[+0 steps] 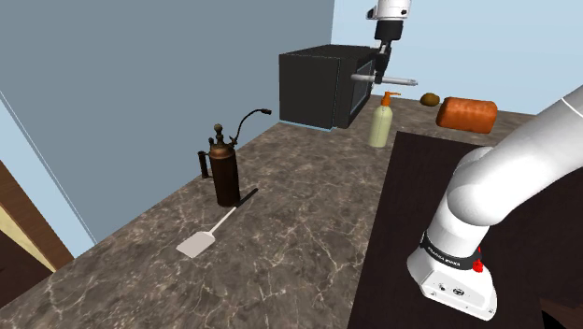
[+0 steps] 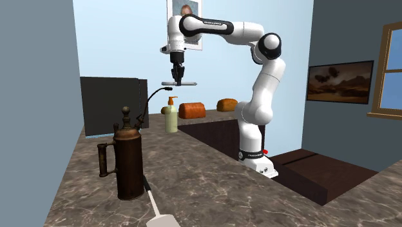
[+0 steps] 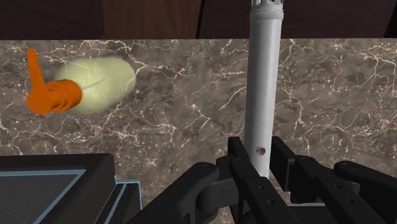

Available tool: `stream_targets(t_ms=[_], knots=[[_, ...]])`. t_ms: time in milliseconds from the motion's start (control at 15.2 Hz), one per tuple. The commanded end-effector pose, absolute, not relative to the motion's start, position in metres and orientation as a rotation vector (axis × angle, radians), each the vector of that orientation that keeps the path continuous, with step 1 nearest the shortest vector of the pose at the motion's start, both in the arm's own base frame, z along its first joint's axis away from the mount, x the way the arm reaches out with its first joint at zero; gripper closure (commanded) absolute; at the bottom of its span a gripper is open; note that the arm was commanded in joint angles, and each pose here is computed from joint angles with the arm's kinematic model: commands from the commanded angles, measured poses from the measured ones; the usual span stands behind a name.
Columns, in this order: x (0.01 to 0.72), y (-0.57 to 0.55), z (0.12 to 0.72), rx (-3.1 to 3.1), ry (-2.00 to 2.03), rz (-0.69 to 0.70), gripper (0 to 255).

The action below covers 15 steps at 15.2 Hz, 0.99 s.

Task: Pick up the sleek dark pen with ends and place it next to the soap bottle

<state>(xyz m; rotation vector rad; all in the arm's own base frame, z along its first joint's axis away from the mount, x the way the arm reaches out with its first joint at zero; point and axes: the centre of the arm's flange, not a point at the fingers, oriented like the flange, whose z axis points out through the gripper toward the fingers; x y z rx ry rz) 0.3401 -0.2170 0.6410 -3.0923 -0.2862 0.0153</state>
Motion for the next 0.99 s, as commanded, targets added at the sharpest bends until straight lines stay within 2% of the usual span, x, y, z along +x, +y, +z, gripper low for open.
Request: stream_targets(t_ms=[0,924], knots=[[0.340,-0.242,0.640,-3.093,-0.289,0.016,255],[0.340,-0.262,0.572,-3.093,-0.289,0.016,255]])
